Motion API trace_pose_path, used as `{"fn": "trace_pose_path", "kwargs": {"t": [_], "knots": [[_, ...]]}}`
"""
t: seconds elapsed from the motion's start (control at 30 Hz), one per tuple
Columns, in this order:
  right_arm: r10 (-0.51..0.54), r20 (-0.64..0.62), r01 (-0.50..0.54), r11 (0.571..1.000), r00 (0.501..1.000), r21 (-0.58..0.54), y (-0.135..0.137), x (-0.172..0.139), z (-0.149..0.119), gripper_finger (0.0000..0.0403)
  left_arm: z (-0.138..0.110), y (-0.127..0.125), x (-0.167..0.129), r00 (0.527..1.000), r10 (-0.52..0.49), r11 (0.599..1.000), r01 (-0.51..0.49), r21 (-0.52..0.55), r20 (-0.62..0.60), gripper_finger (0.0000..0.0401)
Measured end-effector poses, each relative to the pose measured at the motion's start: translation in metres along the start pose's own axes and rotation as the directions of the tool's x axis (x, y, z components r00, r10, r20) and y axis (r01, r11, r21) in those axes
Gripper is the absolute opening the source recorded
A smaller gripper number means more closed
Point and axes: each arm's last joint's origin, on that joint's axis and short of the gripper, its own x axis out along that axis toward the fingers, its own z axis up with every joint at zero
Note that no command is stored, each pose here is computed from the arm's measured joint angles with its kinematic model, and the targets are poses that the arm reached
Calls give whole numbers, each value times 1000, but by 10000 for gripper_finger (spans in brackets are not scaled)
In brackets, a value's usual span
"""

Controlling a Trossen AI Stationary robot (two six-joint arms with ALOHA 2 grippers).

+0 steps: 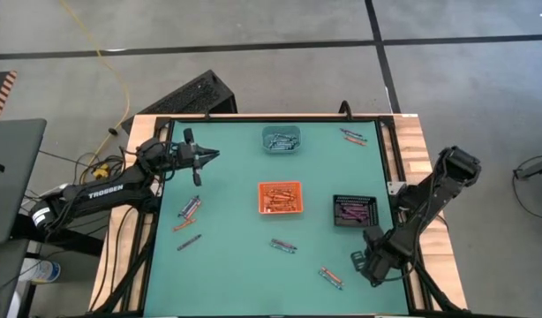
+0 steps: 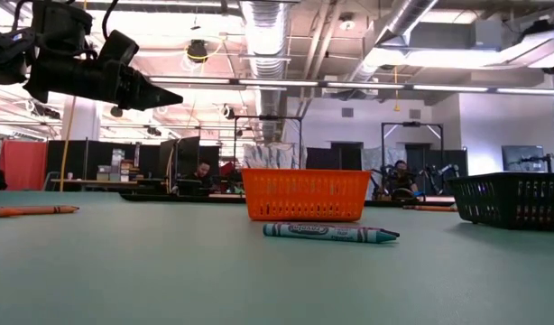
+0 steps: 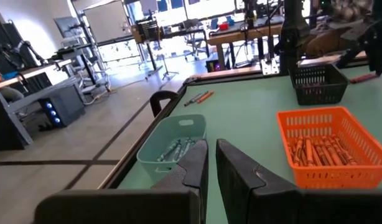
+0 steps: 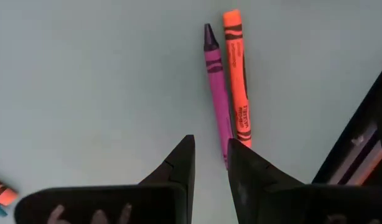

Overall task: Sort crayons
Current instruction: Put the violet crayon into the black bin

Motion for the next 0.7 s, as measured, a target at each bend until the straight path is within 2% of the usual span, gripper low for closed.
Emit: {"fn": "trace_pose_path", "kwargs": {"t": [0.5, 0.6, 0.7], "knots": [[31, -25, -33, 996, 999, -88, -8, 25, 9, 85, 0, 0, 0, 1000, 1, 1000, -1, -9, 2, 19], [35, -26, -38, 992, 999, -121, -7, 25, 9, 66, 0, 0, 0, 1000, 10, 1000, -10, -8, 0, 19], [38, -28, -41, 989, 999, -139, -6, 25, 10, 28, 0, 0, 0, 1000, 13, 1000, -13, -7, -1, 19]]}}
